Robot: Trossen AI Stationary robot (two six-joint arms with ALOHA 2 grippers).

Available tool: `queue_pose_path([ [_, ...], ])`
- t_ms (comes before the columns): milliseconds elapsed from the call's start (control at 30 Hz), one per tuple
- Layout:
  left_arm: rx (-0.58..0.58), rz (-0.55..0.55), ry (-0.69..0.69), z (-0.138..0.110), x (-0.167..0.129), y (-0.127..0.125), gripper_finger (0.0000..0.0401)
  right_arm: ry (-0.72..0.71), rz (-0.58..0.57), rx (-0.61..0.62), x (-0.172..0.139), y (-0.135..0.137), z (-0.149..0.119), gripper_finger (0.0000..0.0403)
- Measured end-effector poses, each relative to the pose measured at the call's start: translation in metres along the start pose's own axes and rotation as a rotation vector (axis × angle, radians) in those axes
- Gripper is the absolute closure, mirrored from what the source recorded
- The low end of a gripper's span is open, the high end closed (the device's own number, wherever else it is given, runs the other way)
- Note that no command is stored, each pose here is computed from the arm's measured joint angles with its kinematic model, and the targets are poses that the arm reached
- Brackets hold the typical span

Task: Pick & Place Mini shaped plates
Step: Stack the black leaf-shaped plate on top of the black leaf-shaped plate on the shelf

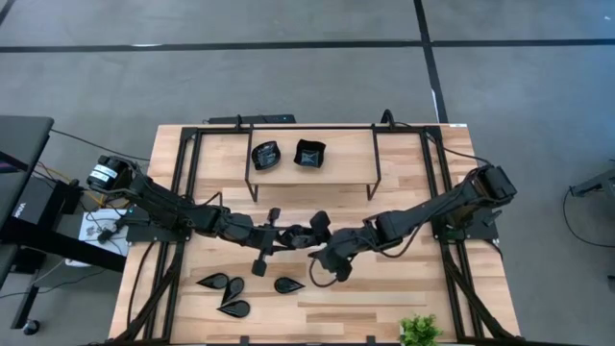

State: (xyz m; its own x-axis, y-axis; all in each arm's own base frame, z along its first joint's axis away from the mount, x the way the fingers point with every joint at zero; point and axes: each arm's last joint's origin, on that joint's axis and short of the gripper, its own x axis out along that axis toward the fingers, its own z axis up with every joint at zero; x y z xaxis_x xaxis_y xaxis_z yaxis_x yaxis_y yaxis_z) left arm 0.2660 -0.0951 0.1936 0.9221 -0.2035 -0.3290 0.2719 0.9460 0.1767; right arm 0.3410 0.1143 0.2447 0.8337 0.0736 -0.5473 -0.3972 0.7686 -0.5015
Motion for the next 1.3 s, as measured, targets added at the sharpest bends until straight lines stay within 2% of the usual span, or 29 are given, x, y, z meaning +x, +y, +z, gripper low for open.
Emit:
queue_pose_path([
  [367,-0.02,0.0,-0.001,0.0,0.0,0.0,0.0392,0.093,-0.237,-0.121,-0.025,-0.01,0.043,0.0262],
  [500,-0.02,0.014,0.001,0.0,0.0,0.0,0.0394,0.138,-0.245,-0.138,-0.056,-0.014,0.063,0.0273],
  [633,-0.02,0.058,0.006,0.0,0.0,0.002,0.039,0.156,-0.211,-0.07,-0.101,-0.02,0.063,0.0287],
  [767,-0.021,0.103,0.005,0.0,0.0,0.003,0.0394,0.145,-0.188,0.17,-0.142,-0.023,0.043,0.0302],
  [867,-0.023,0.13,0.008,0.0,0.0,0.006,0.0393,0.109,-0.202,0.252,-0.145,-0.01,0.011,0.0312],
  [1000,-0.034,0.164,0.002,0.002,0.001,0.015,0.039,-0.052,-0.264,0.298,-0.129,0.009,-0.03,0.032],
  [1133,-0.014,0.204,-0.037,0.017,0.004,0.027,0.0394,-0.186,-0.347,0.308,-0.112,0.025,-0.07,0.0321],
  [1200,0.03,0.224,-0.056,0.027,0.002,0.033,0.0393,-0.226,-0.402,0.279,-0.107,0.027,-0.085,0.0321],
  [1300,0.106,0.273,-0.066,0.044,-0.007,0.046,0.0391,-0.286,-0.47,0.316,-0.106,0.021,-0.093,0.0321],
])
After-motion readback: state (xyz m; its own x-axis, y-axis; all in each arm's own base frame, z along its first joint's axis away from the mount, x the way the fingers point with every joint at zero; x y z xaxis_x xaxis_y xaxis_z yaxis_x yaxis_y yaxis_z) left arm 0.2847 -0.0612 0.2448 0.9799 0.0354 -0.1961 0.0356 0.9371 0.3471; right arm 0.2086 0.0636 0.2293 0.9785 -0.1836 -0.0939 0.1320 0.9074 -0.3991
